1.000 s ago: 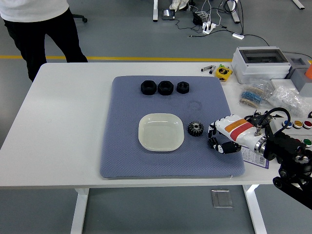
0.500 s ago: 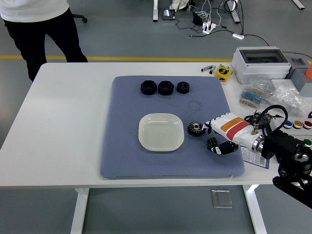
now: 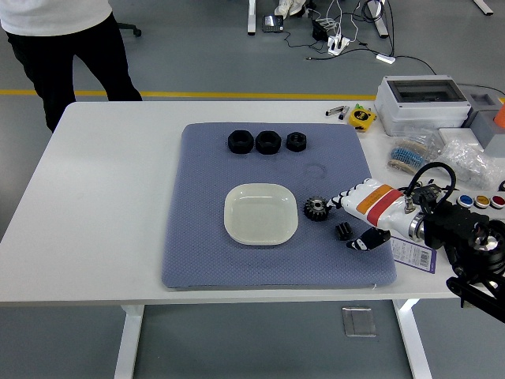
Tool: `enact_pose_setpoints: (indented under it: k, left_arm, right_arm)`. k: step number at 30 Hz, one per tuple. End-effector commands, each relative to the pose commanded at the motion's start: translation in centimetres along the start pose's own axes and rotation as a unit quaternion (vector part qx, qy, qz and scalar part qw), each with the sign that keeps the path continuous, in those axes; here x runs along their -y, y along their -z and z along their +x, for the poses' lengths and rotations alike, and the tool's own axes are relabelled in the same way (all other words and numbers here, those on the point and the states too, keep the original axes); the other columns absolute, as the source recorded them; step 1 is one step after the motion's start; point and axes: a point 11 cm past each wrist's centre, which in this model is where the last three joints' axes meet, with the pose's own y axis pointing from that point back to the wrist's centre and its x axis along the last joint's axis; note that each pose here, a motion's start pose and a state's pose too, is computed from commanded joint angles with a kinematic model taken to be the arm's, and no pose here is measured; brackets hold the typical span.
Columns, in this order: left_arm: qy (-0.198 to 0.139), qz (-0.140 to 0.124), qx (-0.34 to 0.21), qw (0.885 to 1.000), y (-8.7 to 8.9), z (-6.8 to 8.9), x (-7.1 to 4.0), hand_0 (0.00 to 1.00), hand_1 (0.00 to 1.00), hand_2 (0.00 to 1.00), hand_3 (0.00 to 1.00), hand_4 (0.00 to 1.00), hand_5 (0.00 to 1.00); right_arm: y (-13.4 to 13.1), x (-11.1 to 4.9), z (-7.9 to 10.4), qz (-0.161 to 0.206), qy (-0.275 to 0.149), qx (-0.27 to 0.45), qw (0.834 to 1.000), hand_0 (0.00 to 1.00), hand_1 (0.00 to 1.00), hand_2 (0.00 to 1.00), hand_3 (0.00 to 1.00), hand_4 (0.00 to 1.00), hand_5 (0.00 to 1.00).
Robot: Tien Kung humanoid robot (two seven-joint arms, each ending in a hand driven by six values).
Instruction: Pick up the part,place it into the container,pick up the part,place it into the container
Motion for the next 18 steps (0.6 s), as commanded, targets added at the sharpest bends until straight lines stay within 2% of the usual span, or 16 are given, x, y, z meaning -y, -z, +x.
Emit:
enact_pose_setpoints:
  k: [5, 6, 18]
  left_arm:
    - [0.000, 0.000, 0.001, 1.000, 0.0, 0.0, 0.0, 0.831, 0.766, 0.806, 0.581, 0.490, 0.778]
    - [0.000, 0.000, 0.001, 1.000, 0.0, 0.0, 0.0, 0.831, 0.766, 0.806, 0.581, 0.491, 0.780]
    - [0.001, -0.001, 0.003, 1.000, -0.3, -0.1, 0.0, 0.831, 0.766, 0.807, 0.581, 0.489, 0.778]
  right_arm:
    - [0.1, 0.1, -0.1, 0.001, 0.000, 0.001, 1.000, 0.369, 0.531, 0.649, 0.670, 0.856, 0.260]
    - [0.0, 0.2, -0.2, 0.000, 0.001, 0.002, 1.000, 0.357, 0.479, 0.576, 0.593, 0.782, 0.236]
    - [-1.2, 0.5, -1.2, -0.020, 0.014, 0.016, 1.000, 0.350, 0.464, 0.552, 0.565, 0.755, 0.232]
